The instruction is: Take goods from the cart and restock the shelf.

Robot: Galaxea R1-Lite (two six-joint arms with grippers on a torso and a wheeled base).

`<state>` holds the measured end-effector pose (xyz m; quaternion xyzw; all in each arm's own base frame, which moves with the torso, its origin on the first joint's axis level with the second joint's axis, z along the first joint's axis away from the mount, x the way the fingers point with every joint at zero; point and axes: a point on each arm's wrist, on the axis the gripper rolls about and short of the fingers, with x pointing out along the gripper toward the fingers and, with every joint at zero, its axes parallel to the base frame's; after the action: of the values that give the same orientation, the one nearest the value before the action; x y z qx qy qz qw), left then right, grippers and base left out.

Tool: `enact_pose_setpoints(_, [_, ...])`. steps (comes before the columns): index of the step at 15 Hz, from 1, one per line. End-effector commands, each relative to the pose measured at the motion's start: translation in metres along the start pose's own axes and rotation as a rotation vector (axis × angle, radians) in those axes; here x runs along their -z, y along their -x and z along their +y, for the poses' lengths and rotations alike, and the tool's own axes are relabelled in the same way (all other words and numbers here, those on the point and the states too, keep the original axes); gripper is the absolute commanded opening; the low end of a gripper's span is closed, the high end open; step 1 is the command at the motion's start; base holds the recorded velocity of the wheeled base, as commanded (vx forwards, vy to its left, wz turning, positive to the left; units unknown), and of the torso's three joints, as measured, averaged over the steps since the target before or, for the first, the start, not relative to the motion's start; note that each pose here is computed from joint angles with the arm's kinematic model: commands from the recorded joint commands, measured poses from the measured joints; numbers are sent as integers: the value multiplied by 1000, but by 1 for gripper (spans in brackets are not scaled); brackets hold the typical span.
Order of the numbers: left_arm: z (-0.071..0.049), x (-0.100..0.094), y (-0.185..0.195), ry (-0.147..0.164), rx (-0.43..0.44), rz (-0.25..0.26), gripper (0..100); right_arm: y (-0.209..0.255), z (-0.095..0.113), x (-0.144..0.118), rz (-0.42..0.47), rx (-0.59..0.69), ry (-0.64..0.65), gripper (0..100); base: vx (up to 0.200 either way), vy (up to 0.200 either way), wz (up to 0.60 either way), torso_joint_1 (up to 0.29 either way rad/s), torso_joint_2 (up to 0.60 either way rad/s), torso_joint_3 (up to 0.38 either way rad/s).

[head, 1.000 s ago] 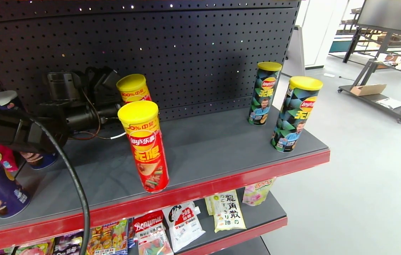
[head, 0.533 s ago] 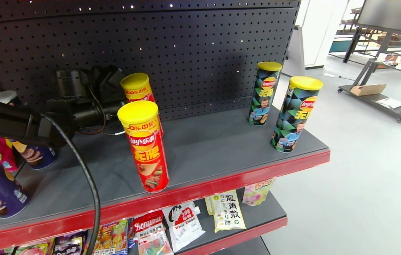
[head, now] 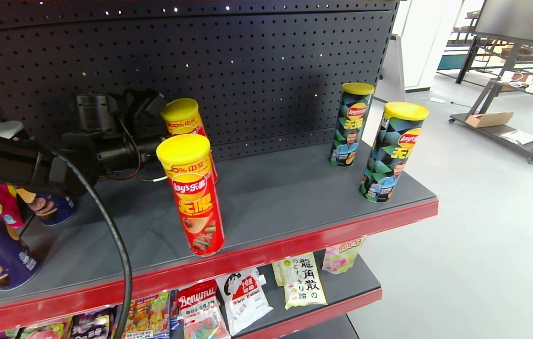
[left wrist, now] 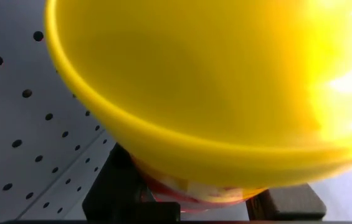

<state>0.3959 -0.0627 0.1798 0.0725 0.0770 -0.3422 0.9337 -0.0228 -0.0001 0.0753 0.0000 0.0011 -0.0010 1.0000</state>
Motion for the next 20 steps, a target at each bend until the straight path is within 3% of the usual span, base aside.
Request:
enact_pose_setpoints(1, [0,0,0,-1,-1,3,0,0,0,0,-1,0,0,100,0,0,0,0,0,0])
enact_pose_setpoints(2, [0,0,0,-5,-1,2,100,0,0,0,-1,0,0,100,0,0,0,0,0,0])
enact_pose_setpoints(13, [-7,-4,14,7,1,5,100,0,0,0,-1,0,0,100,0,0,0,0,0,0])
enact_pose_setpoints(17, [-14,-3,38,16,-15,20,100,0,0,0,-1,0,0,100,0,0,0,0,0,0])
enact_pose_setpoints(20, [-20,4,68,40,-49,46,100,0,0,0,-1,0,0,100,0,0,0,0,0,0])
